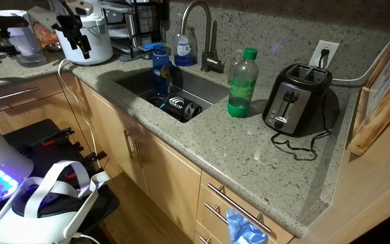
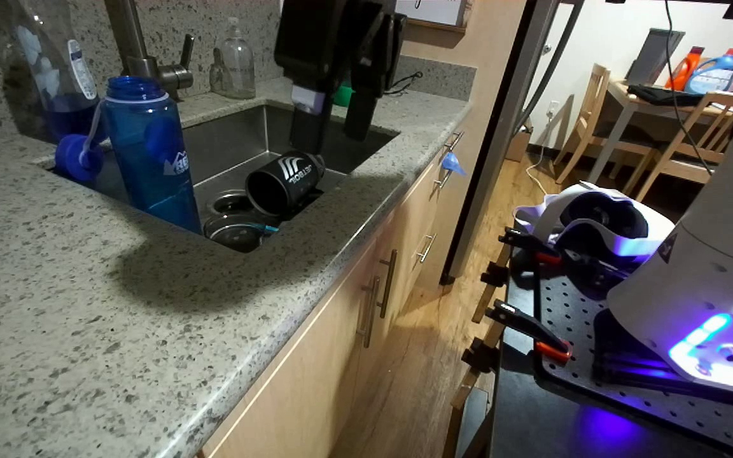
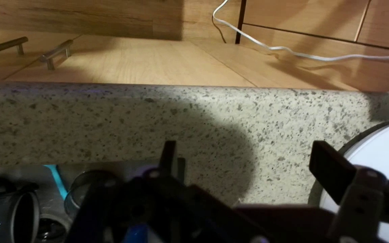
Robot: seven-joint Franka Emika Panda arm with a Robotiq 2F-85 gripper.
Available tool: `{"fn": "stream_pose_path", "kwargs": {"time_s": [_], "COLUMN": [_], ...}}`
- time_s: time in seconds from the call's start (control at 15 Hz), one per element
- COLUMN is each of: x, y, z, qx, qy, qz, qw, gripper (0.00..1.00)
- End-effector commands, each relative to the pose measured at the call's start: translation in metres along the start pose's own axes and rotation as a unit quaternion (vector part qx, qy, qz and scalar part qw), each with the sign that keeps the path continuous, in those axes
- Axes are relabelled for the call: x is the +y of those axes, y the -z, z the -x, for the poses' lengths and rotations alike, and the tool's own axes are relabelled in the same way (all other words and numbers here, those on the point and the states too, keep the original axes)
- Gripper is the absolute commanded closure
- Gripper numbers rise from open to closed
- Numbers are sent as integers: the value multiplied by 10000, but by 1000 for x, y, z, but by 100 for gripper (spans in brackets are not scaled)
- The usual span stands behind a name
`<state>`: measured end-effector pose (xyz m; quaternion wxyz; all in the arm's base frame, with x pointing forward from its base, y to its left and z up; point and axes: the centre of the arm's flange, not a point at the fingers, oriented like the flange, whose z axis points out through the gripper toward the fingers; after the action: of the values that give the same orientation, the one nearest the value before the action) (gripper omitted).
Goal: Place the green bottle in the sink
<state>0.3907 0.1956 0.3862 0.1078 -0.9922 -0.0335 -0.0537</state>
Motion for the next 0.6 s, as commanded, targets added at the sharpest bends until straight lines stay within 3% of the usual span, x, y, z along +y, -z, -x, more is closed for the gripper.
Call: {"fn": "stream_pose_path", "kwargs": {"time_s": [0.0,0.53], "x": [-13,-12], "y": [-2,-5], "z": [-3,3], "qx": [-357,-307], "qy": [353,269], "qz": [-251,-172], "qw": [9984,9990], "gripper": [0,0]}}
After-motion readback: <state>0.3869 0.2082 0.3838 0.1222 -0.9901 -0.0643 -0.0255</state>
